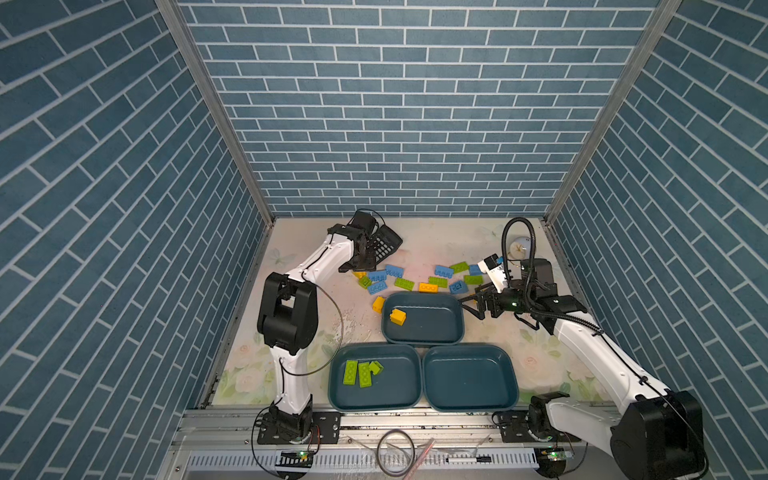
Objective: Sort the legos into containers by color
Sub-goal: 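Lower the yellow brick into the farther teal bin and open the left gripper, then move the left gripper to the pile and grasp another small yellow brick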
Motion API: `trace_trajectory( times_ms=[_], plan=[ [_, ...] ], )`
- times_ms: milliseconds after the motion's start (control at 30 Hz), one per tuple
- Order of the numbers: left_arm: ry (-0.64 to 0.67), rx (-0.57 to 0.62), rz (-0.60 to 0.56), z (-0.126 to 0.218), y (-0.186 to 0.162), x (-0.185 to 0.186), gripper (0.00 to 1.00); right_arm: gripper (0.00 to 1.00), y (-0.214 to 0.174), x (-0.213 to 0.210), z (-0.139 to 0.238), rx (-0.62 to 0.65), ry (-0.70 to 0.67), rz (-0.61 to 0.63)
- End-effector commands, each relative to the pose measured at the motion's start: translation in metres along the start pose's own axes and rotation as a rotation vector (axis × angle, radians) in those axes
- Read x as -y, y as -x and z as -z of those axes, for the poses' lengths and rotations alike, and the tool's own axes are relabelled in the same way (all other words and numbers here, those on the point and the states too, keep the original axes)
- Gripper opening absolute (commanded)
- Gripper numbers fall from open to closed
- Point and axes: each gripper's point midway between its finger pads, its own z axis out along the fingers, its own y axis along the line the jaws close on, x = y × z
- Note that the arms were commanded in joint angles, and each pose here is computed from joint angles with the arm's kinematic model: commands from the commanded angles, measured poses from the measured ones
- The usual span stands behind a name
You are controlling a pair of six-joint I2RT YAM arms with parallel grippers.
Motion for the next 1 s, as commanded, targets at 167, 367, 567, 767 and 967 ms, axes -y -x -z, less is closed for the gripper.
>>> trace_trajectory(
  times_ms=[167,367,567,767,967],
  plan=[
    [0.028,0.070,0.350,-0.033,0.028,-0.005,0.73,0.99,0.020,-0.001,-0.004,0.006,0.034,-0.006],
    [0.111,0.042,0.421,-0.054,0.024,-0.018,0.72,0.99,0.018,0.001,-0.008,-0.006,0.044,-0.027],
    [0.116,0.025,0.468,-0.070,0.023,-0.021,0.70,0.99,0.017,0.006,-0.014,-0.017,0.042,-0.044],
    [0.097,-0.010,0.481,-0.087,0.019,-0.014,0.61,0.99,0.020,0.010,-0.019,-0.022,0.048,-0.052],
    [0.074,-0.032,0.465,-0.092,0.012,-0.010,0.36,0.99,0.019,0.013,-0.021,-0.033,0.044,-0.053]
  ],
)
